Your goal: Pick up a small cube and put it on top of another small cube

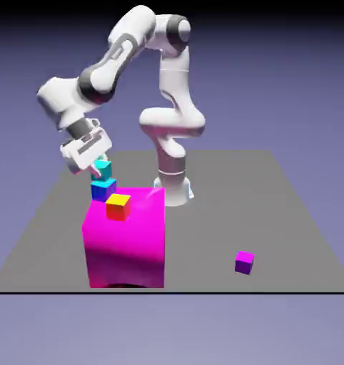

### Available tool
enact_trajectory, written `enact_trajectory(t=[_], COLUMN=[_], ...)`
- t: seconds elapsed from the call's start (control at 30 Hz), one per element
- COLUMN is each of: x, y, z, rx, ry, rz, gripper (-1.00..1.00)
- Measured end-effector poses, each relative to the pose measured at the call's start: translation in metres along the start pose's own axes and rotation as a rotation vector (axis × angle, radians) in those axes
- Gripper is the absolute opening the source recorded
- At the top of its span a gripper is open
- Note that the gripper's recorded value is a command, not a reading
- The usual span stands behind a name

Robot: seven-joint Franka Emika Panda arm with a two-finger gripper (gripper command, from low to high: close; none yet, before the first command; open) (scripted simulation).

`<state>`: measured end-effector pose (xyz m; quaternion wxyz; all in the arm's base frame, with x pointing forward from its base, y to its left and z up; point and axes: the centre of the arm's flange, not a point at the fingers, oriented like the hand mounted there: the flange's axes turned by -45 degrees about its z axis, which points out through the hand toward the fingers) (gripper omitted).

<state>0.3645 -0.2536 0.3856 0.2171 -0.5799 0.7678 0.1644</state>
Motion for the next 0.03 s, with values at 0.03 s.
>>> enact_trajectory(t=[0.03], x=[-0.0028], y=[-0.0013], z=[-0.0175], rx=[0.001], ry=[-0.002], rz=[-0.001], gripper=[1.0])
